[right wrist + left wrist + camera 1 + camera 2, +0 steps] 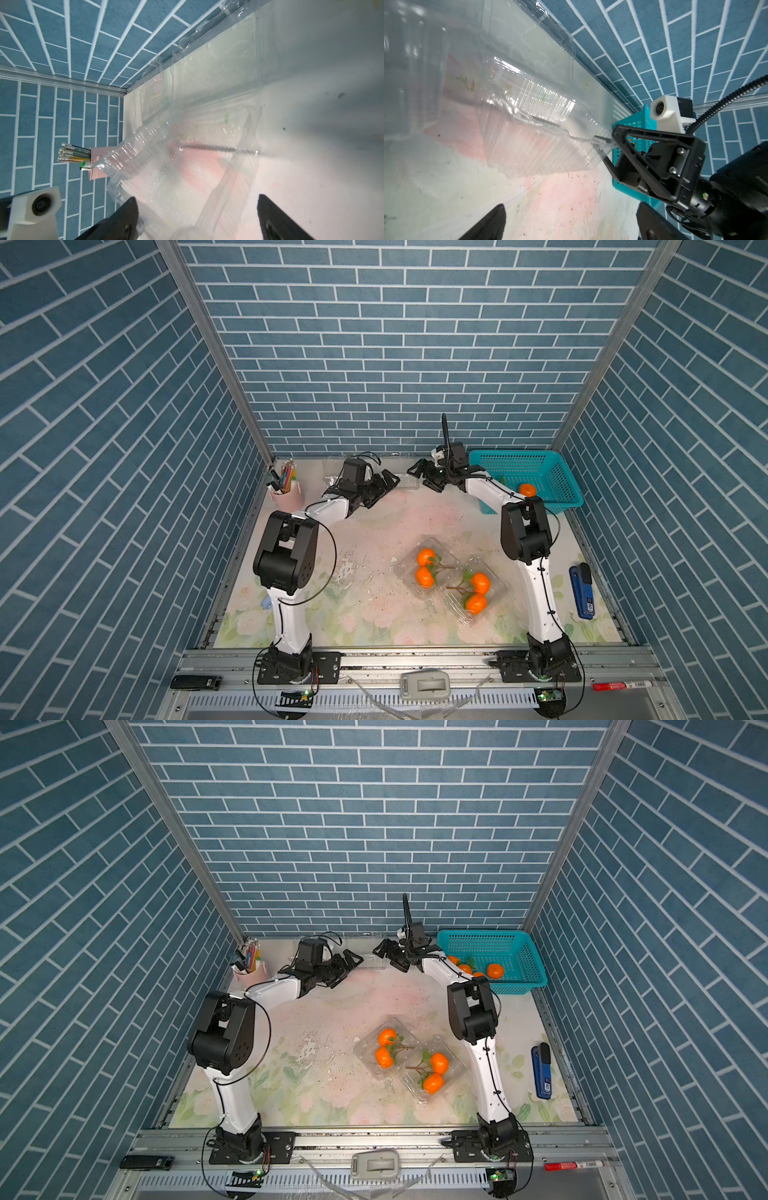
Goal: Take oranges out of containers
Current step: Move the packing box to the center of the board.
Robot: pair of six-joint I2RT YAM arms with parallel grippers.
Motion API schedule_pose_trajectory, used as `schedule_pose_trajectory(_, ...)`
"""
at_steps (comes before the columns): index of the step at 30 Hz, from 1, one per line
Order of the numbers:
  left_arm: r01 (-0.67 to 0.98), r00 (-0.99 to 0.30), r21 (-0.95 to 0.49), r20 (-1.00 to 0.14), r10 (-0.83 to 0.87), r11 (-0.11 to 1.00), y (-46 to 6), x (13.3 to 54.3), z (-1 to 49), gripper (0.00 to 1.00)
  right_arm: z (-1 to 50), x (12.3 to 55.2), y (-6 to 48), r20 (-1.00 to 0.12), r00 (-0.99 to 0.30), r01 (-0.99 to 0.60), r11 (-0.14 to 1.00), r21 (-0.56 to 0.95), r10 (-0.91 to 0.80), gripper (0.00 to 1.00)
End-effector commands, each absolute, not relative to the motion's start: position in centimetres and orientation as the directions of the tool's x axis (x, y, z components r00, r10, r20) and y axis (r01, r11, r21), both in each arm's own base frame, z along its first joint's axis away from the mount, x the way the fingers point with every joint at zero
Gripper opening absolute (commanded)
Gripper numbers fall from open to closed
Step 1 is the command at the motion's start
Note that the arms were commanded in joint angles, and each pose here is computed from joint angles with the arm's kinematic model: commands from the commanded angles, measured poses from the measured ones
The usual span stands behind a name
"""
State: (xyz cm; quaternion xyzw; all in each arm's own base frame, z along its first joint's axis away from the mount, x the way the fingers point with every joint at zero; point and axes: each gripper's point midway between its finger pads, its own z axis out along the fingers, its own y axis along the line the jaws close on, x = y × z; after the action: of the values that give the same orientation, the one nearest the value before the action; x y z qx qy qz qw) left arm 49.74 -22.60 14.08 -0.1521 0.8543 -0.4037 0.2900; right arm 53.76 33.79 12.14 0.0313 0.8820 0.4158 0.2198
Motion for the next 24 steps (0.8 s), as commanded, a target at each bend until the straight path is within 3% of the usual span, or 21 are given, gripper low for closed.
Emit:
schedule_pose_trajectory(1, 0.001, -0.792, -0.785, -0.379, -0.479, 0.619, -22.4, 47.7, 16.2, 0.99, 17.5, 52.4, 32.0, -0.466, -0.858, -0.211, 0.681, 0.701, 0.215, 0.9)
schedule_pose_trajectory(7, -0.011, -0.798, -0.78, -0.37, -0.475, 0.625, -21.9, 43.2, 17.2, 0.99, 18.3, 47.5, 28.8, -0.483, -0.861, -0.212, 0.752, 0.624, 0.159, 0.9)
schedule_pose_trajectory(14, -0.091, -0.842, -0.77, -0.28, -0.462, 0.632, -23.2, 35.8, 14.1, 0.99, 14.1, 40.4, 25.8, -0.402, -0.914, -0.183, 0.841, 0.509, 0.045, 0.91)
schedule_pose_trajectory(24, -0.198, -0.842, -0.779, -0.176, -0.51, 0.595, -24.5, 28.9, 10.6, 0.99, 9.0, 32.2, 25.7, -0.306, -0.948, -0.217, 0.883, 0.417, -0.088, 0.91)
